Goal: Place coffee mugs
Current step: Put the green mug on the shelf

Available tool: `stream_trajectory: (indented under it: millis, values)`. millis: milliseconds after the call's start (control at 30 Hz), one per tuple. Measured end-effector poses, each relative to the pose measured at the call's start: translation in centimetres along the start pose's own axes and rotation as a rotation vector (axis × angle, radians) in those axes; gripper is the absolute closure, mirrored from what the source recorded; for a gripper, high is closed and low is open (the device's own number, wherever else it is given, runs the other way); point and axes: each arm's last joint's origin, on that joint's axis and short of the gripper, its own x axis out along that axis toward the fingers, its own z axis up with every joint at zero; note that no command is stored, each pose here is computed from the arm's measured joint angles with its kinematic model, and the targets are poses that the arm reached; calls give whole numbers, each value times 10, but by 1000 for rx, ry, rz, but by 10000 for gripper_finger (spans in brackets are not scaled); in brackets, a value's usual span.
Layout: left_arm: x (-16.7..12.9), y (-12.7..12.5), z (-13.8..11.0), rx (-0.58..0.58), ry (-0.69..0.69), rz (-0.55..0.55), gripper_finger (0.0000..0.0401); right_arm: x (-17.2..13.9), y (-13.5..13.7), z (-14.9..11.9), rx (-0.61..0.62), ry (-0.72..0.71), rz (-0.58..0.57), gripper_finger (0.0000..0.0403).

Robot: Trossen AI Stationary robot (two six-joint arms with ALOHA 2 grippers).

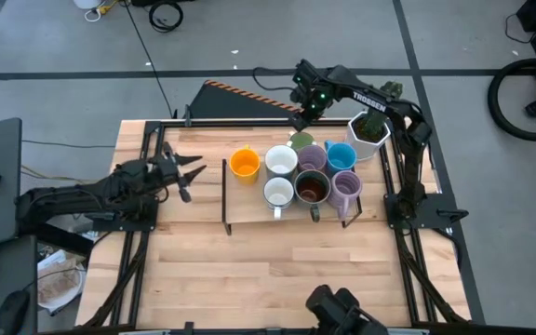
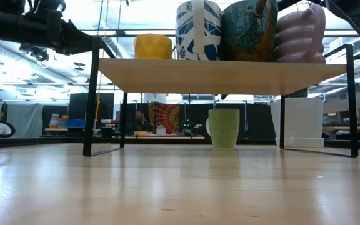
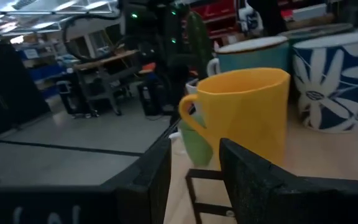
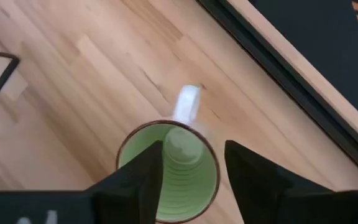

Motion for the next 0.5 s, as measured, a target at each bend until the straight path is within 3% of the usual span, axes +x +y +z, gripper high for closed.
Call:
stream_trajectory:
  millis: [200,500]
  values:
    - [-7,2,0,-70,3,2,260,1,-3,3,63,-32,-1,219]
    - [-8,1,-5,-185,55,-3,260,18,10,1,46,40,30,243]
